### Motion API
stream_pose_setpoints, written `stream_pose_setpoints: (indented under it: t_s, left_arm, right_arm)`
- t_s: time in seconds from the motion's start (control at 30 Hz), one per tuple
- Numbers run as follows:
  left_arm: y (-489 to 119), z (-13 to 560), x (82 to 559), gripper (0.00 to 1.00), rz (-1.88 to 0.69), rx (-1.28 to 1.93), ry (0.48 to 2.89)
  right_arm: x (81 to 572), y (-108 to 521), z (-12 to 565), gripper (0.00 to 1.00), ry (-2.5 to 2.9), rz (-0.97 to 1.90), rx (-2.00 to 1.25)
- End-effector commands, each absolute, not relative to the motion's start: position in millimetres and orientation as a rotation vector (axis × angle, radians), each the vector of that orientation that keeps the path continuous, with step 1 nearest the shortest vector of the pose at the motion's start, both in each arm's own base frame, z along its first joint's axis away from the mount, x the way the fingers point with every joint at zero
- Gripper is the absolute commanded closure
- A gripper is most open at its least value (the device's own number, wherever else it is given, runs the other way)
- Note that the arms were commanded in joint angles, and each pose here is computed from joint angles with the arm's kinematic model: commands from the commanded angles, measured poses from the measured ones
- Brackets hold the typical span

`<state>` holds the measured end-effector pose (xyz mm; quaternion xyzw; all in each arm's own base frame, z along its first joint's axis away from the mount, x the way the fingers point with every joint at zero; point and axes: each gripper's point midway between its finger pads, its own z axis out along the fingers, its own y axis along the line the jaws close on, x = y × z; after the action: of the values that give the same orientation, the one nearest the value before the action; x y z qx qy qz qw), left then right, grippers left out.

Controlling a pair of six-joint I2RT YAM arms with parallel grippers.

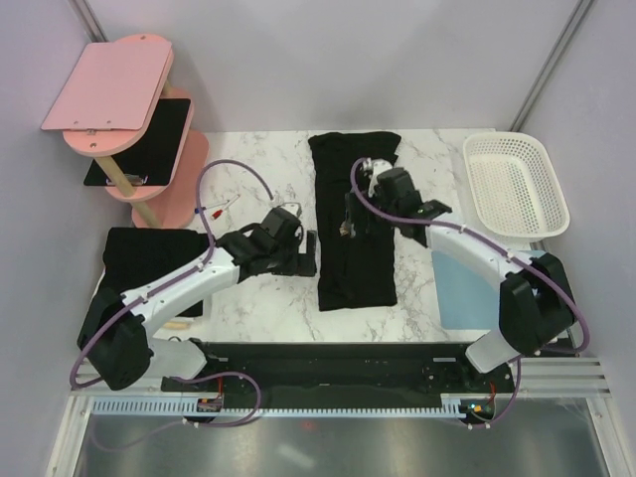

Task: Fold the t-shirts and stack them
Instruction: Rotate the tshirt 90 degrees, then grab the bottom of the folded rectangular tshirt with both arms

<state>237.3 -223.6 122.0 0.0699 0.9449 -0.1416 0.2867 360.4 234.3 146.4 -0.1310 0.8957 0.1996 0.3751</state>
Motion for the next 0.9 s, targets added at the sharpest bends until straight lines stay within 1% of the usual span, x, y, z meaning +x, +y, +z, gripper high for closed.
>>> stream_pose_setpoints:
  t_s: [0.0, 0.03, 0.07, 0.1, 0.13, 0.2, 0.3, 0.57, 0.77, 0.8, 0.87]
  left_arm:
    - [-199.7, 90.7, 237.5, 0.02, -0.522, -0.037, 2.634]
    - [-197.4, 90.8, 245.1, 0.02, -0.628, -0.090, 2.627]
    - [-192.4, 78.3, 239.4, 0.02, -0.668, -0.110, 2.656]
    - [-190.9, 73.9, 238.6, 0.02, -0.714, -0.128, 2.671]
    - [-187.0, 66.2, 238.0, 0.02, -0.771, -0.165, 2.697]
    - [-182.8, 57.0, 237.7, 0.01, -0.776, -0.168, 2.729]
    - [-177.8, 45.6, 237.7, 0.01, -0.771, -0.196, 2.762]
    - [-173.1, 31.6, 235.1, 0.01, -0.729, -0.205, 2.788]
    - [-170.4, 24.1, 231.0, 0.02, -0.715, -0.211, 2.808]
    - [-170.7, 22.8, 229.6, 0.02, -0.717, -0.212, 2.812]
    - [-170.6, 22.8, 230.4, 0.02, -0.715, -0.207, 2.810]
  right_arm:
    - [314.1, 228.8, 123.1, 0.09, 2.325, 0.288, -0.383]
    - [306.5, 229.7, 117.9, 0.24, 2.334, 0.263, -0.396]
    - [294.8, 236.3, 115.9, 0.27, 2.333, 0.258, -0.415]
    - [285.4, 234.6, 105.9, 0.29, 2.351, 0.238, -0.432]
    - [282.6, 231.9, 103.3, 0.35, 2.344, 0.196, -0.425]
    - [267.5, 238.8, 94.9, 0.37, 2.354, 0.192, -0.462]
    - [252.3, 246.7, 87.7, 0.38, 2.358, 0.181, -0.494]
    - [234.6, 260.0, 85.1, 0.38, 2.366, 0.201, -0.524]
    - [224.2, 272.2, 72.8, 0.45, 2.389, 0.184, -0.562]
    - [222.8, 274.4, 72.3, 0.51, 2.389, 0.183, -0.566]
    - [219.9, 280.1, 70.8, 0.53, 2.386, 0.180, -0.578]
